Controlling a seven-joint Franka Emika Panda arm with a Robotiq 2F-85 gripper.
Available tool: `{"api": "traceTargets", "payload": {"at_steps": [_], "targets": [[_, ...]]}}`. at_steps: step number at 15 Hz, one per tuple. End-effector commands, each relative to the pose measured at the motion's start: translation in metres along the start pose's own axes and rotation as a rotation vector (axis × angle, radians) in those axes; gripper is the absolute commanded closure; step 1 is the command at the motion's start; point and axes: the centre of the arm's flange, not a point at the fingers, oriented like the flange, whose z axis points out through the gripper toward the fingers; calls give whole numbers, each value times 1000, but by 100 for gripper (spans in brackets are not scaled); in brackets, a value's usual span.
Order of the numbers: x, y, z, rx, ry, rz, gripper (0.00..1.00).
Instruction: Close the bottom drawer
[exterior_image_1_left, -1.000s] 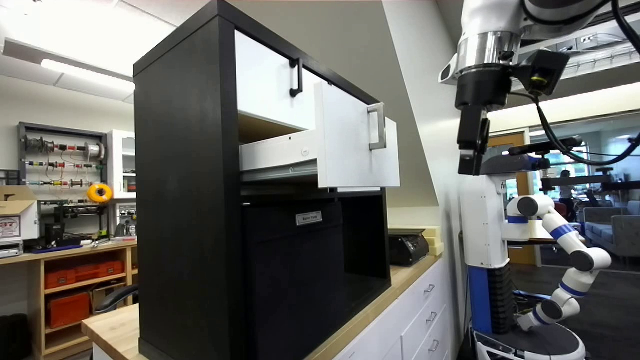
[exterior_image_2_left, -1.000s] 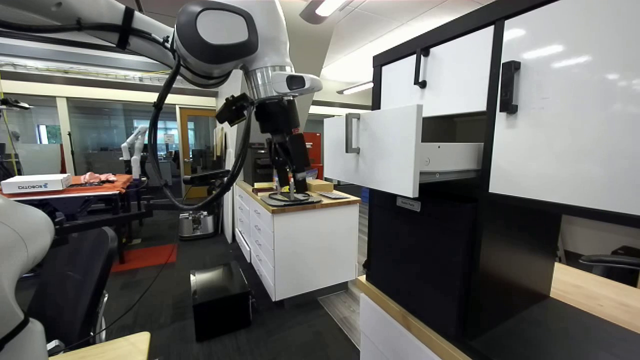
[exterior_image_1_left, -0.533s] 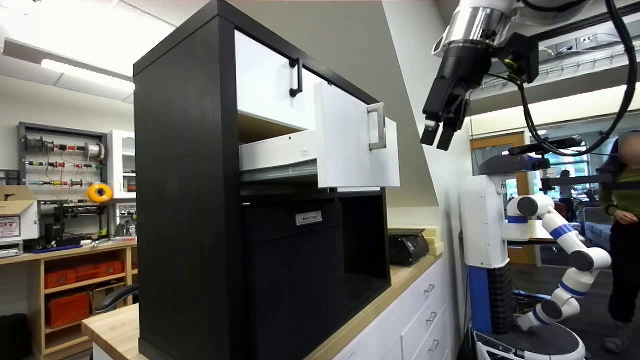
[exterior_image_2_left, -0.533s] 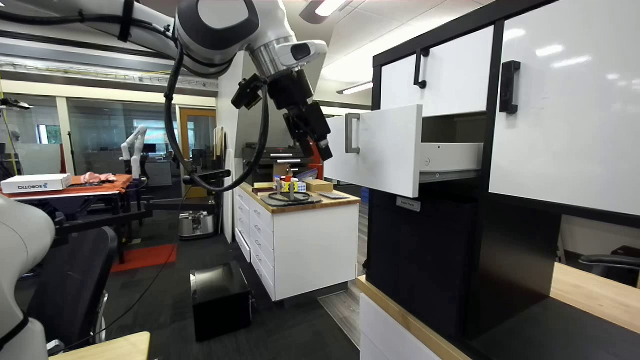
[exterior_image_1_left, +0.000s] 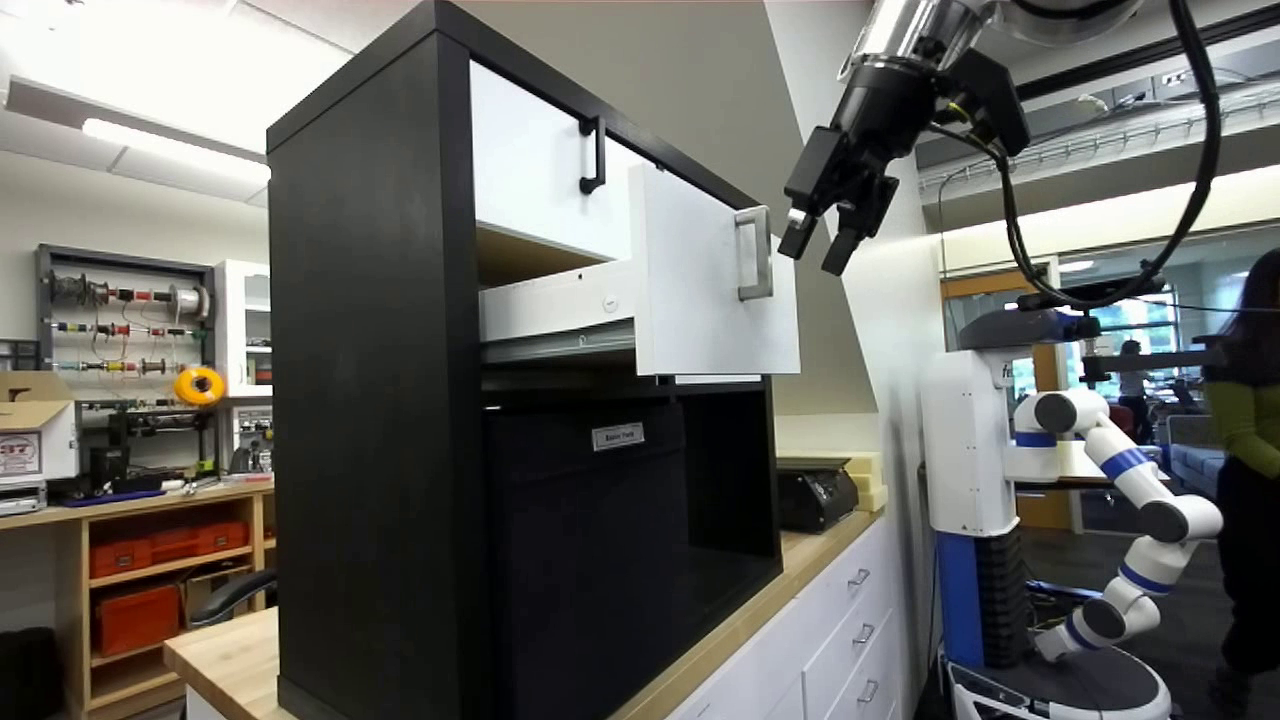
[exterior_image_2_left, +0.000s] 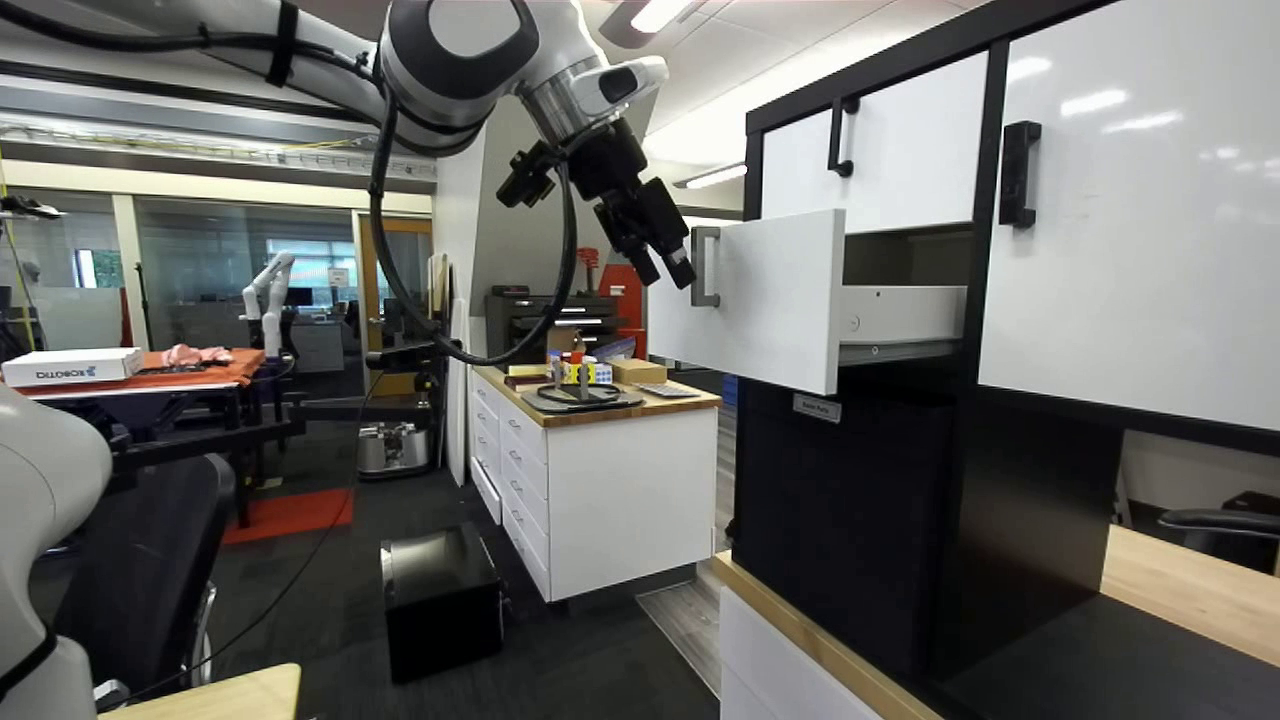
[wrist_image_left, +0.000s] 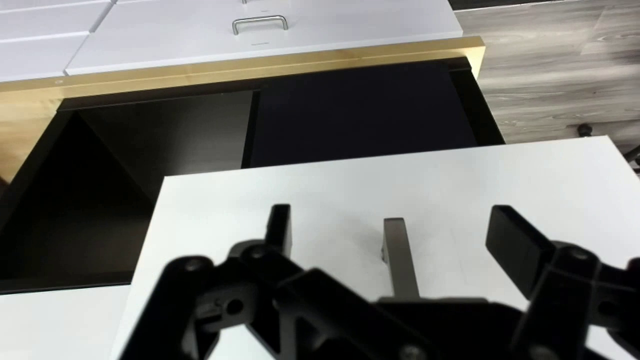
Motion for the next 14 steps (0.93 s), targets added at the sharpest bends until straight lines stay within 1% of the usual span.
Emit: {"api": "traceTargets", "payload": {"at_steps": [1, 2, 3, 4, 9, 10, 14], "targets": [[16, -11, 1, -15, 47, 32, 0], [18, -14, 1, -15, 56, 33, 0], [18, -16, 1, -17, 68, 31, 25], [19, -18, 2, -18, 80, 34, 26], [21, -19, 1, -13, 124, 26, 61], [22, -18, 1, -13, 134, 20, 66], [22, -19, -6, -36, 178, -23, 93]]}}
